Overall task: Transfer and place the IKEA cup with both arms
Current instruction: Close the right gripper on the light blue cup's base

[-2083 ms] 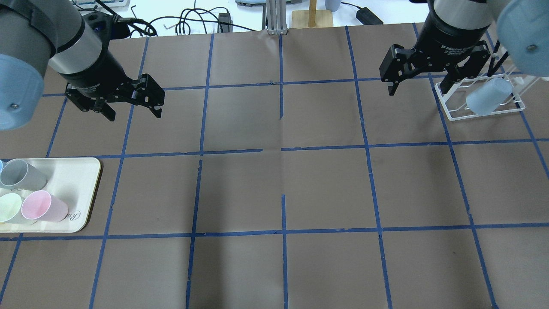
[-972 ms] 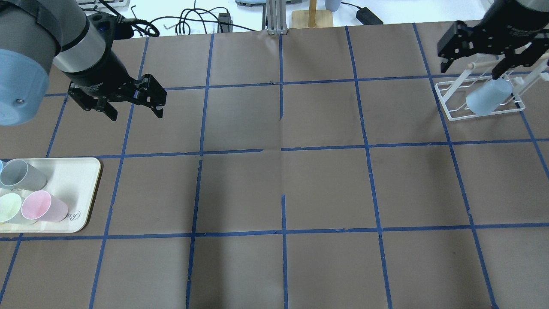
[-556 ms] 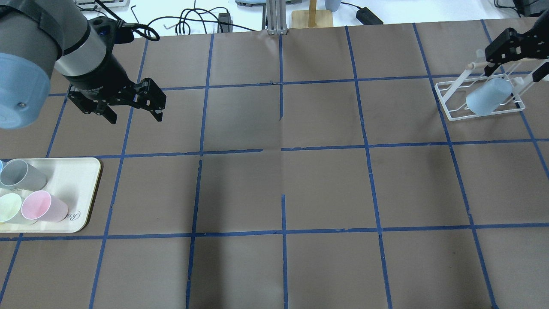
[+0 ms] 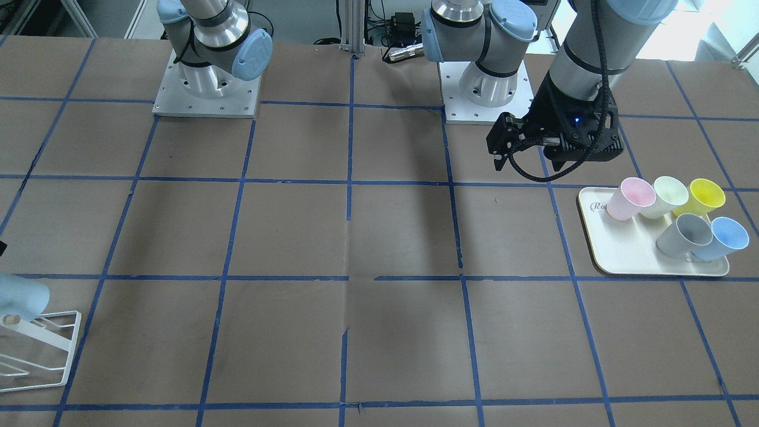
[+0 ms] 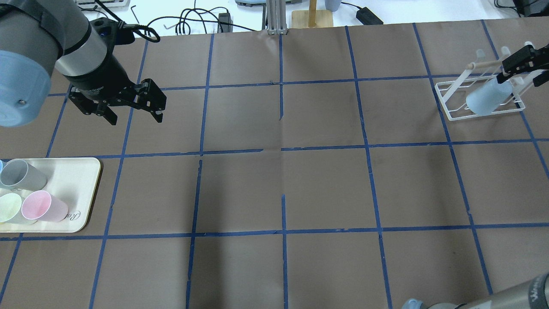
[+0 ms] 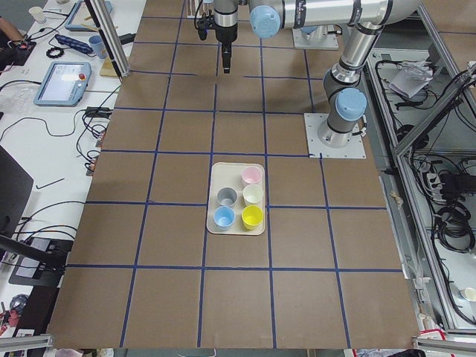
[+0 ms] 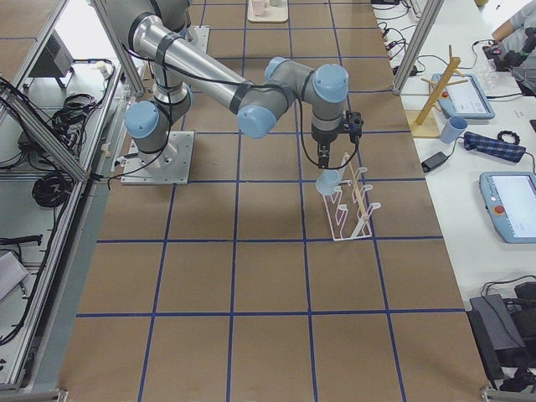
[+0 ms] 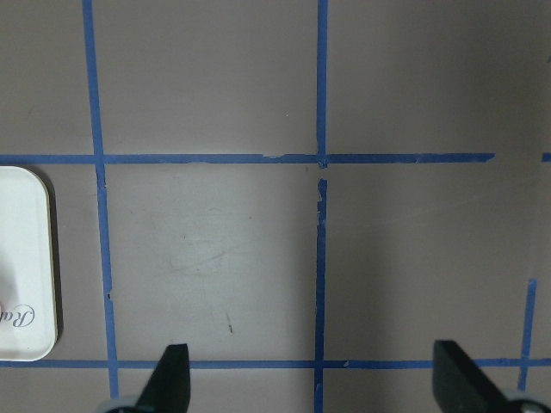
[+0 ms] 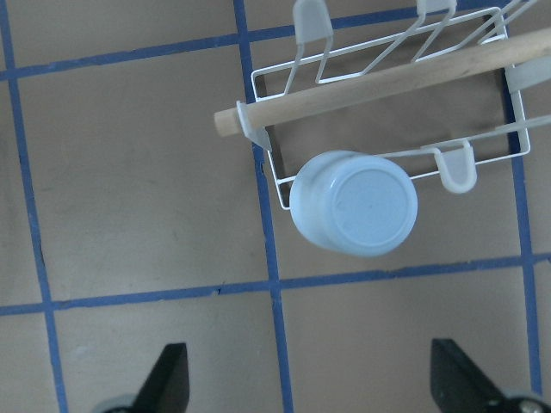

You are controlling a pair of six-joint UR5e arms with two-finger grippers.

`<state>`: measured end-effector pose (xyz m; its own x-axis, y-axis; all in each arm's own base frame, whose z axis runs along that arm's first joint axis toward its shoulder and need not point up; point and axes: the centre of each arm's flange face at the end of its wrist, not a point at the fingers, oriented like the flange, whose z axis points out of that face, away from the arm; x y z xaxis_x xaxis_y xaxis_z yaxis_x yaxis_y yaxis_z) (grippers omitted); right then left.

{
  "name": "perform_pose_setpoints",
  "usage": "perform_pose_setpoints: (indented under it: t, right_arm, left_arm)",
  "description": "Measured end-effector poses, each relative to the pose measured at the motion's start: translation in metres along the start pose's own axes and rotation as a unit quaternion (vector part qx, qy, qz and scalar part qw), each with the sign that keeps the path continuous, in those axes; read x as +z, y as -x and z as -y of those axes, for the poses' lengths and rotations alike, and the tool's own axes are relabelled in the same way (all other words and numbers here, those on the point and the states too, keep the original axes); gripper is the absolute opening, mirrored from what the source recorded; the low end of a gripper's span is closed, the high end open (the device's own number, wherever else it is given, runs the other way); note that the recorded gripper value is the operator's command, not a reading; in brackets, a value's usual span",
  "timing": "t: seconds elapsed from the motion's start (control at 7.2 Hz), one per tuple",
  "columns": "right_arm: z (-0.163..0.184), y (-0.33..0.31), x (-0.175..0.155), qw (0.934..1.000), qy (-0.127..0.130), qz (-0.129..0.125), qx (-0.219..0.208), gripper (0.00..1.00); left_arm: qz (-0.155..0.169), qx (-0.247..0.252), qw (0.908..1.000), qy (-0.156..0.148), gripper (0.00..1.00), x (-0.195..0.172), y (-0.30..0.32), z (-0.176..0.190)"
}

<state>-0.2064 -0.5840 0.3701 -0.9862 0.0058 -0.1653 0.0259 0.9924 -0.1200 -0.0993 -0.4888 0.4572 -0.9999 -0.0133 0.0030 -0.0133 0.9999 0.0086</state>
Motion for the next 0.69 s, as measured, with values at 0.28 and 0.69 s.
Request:
perform_pose_setpoints:
  t: [0.28,0.69]
  right_arm:
    - [0.003,-0.011,0.015,0.9993,0.001,0.015,-0.035,1.00]
    - [0.009,-0.035,0.039,0.9979,0.000,0.021,-0.062,1.00]
  left_arm:
    - [0.000,-0.002,1.0000,-0.003,1.00,-0.004,0.002,0.002]
    - [-0.001,-0.004,1.0000,-0.006,1.00,-0.007,0.004,0.002]
